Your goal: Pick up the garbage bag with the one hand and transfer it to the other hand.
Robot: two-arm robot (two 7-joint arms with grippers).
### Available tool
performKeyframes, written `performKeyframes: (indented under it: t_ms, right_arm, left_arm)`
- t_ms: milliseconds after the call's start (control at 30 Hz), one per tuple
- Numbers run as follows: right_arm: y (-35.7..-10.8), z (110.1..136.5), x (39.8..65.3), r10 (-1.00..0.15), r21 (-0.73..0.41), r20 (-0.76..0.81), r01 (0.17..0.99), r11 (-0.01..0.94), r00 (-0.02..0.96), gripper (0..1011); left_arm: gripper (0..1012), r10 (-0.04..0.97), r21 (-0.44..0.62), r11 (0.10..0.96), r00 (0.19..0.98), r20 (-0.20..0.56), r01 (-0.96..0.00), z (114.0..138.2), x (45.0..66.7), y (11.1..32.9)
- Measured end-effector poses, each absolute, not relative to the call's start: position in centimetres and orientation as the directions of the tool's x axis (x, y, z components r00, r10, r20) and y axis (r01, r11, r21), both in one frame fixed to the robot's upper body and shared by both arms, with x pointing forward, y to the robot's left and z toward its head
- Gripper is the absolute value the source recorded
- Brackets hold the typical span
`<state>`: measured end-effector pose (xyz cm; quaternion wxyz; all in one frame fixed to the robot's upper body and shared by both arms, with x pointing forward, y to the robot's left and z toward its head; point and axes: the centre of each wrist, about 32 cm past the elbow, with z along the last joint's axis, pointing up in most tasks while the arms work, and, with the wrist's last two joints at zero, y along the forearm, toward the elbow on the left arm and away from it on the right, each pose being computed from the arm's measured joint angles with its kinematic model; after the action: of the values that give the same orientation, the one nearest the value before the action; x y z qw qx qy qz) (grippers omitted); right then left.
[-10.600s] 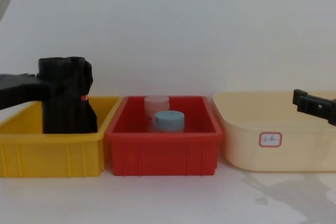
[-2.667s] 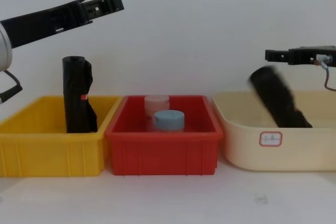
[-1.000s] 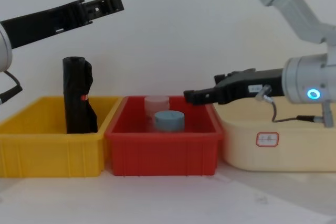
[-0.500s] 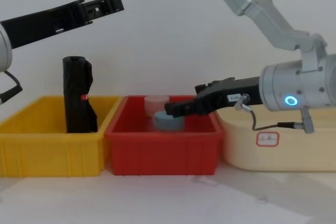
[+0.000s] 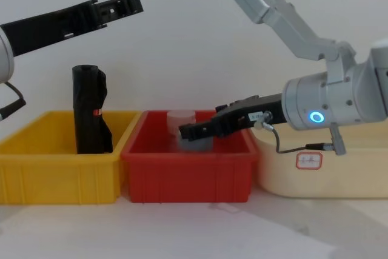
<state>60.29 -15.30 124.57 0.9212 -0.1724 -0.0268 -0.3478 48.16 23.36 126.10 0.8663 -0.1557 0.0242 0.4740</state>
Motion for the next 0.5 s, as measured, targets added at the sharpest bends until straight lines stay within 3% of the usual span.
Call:
performKeyframes:
  t_ms: [500]
  right_arm:
    - [-14.54, 124.42, 61.34, -0.654, -0.333, 0.172, 0.669, 0.665, 0.737, 1000]
  left_arm:
    - [1002, 0.814, -0.247, 0.502, 0.549, -0.19, -0.829, 126.1, 48.17, 23.36]
